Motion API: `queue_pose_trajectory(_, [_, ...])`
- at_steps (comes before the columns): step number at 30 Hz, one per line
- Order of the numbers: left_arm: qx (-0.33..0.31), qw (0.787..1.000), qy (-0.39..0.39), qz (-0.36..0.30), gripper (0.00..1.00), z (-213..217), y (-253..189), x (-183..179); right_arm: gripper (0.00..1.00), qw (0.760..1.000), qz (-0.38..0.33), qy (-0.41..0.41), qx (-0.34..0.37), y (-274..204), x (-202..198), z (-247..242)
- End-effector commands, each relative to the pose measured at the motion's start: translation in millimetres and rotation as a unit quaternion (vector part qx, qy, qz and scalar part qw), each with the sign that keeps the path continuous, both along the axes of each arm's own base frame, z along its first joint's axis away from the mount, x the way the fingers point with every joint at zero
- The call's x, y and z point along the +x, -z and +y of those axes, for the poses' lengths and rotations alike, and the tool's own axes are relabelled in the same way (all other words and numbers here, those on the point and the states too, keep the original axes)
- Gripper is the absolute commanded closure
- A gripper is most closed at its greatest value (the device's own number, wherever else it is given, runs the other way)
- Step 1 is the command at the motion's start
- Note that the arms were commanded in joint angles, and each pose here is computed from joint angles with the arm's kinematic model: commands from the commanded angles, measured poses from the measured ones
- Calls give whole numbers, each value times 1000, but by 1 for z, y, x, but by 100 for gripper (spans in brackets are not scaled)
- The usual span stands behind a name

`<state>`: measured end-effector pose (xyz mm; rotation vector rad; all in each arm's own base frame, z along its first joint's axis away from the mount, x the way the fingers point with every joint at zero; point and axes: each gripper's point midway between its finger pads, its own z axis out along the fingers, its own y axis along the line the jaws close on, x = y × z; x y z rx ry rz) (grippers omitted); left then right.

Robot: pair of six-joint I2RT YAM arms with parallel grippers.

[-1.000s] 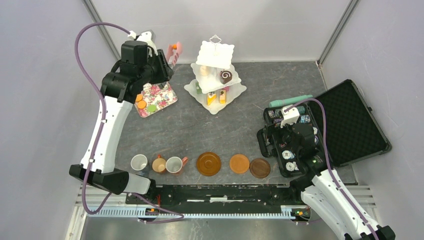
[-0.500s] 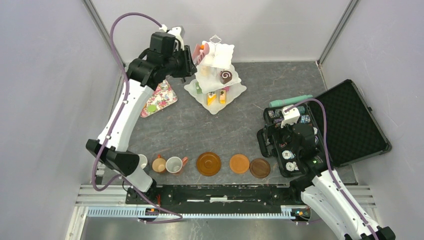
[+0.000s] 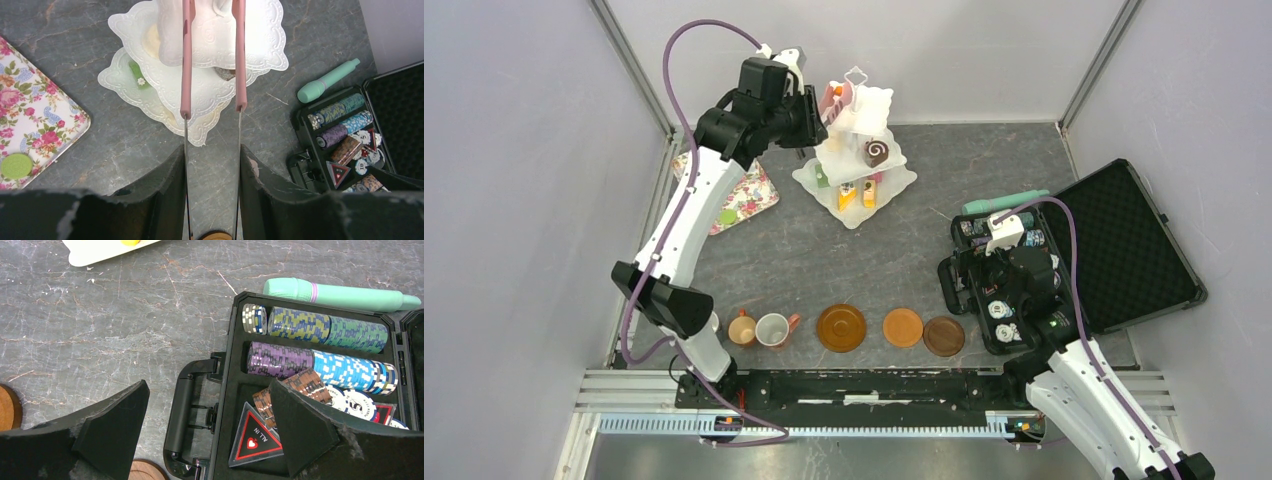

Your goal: Serve the afternoon tea

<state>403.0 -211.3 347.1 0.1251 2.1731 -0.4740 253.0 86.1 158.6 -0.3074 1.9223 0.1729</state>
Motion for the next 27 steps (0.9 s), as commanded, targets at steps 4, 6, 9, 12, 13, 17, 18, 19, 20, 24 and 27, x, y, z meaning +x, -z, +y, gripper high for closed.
queue_pose_trajectory(4, [-13, 999, 4, -50, 73, -10, -26, 19, 2, 1000, -10, 6, 4, -4, 3, 0])
queue_pose_trajectory(6, [-12, 999, 6, -47, 70, -11, -23, 20, 2, 1000, -11, 6, 4, -5, 3, 0])
queue_pose_trajectory(9, [-11, 999, 9, -44, 67, -12, -20, 21, 2, 1000, -9, 7, 3, -4, 3, 0])
queue_pose_trajectory(12, [-6, 999, 8, -42, 64, -10, -18, 20, 2, 1000, -8, 6, 3, -3, 3, 0])
queue_pose_trajectory(13, [-6, 999, 8, -43, 62, -10, -19, 19, 2, 1000, -9, 6, 4, -4, 3, 0])
queue_pose_trajectory(17, [-1, 999, 7, -45, 58, -7, -21, 16, 2, 1000, -6, 5, 3, -2, 3, 1])
queue_pose_trajectory(18, [0, 999, 7, -45, 58, -6, -21, 15, 2, 1000, -6, 6, 3, -3, 3, 0])
queue_pose_trajectory(19, [-1, 999, 7, -46, 56, -5, -23, 14, 2, 1000, -7, 6, 3, -3, 3, 0])
queue_pose_trajectory(20, [-1, 999, 7, -47, 55, -5, -24, 13, 2, 1000, -7, 5, 3, -3, 3, 1])
queue_pose_trajectory(24, [-2, 999, 9, -50, 51, -3, -27, 7, 2, 1000, -6, 5, 3, -3, 3, 1])
queue_pose_trajectory(27, [2, 999, 8, -46, 49, 0, -26, 4, 2, 1000, -7, 4, 3, -3, 3, 1])
